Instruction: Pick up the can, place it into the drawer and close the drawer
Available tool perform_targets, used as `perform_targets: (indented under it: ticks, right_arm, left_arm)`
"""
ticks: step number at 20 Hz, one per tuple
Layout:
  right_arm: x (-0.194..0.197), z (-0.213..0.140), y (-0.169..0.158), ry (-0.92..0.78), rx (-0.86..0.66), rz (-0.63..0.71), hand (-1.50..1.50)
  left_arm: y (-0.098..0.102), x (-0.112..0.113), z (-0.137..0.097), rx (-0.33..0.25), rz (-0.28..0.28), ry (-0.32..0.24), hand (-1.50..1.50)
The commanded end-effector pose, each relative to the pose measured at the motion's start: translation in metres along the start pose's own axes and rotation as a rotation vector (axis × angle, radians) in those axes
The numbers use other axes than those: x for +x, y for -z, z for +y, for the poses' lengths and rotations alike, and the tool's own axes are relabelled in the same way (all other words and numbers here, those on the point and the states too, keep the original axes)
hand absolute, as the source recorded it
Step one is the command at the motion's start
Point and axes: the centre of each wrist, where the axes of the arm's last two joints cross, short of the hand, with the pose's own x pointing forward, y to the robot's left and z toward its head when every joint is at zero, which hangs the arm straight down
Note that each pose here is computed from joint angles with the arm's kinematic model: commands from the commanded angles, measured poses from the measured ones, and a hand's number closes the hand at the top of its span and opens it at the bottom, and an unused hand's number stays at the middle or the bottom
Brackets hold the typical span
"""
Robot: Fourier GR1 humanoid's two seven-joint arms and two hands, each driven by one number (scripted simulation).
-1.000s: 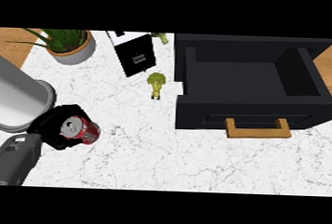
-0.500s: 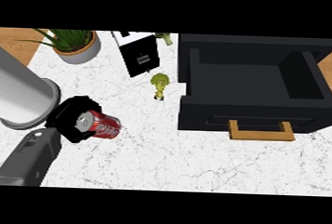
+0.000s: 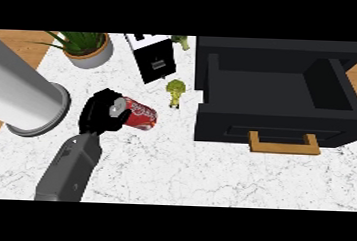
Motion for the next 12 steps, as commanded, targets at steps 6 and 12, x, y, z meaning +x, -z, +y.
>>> perform_targets:
  ticks: [6,12]
  right_arm:
    - [-0.008,-0.002,-0.008,0.017,-0.005,0.008,-1.50]
    - [0.002,-0.003,0.001,0.022,-0.011,-0.014,-1.50]
  left_arm:
    - [0.019,0.063,-0.079,-0.007,-0.102,0.071,1.50]
    - [0.021,0.116,-0.126,-0.004,-0.124,0.084,1.50]
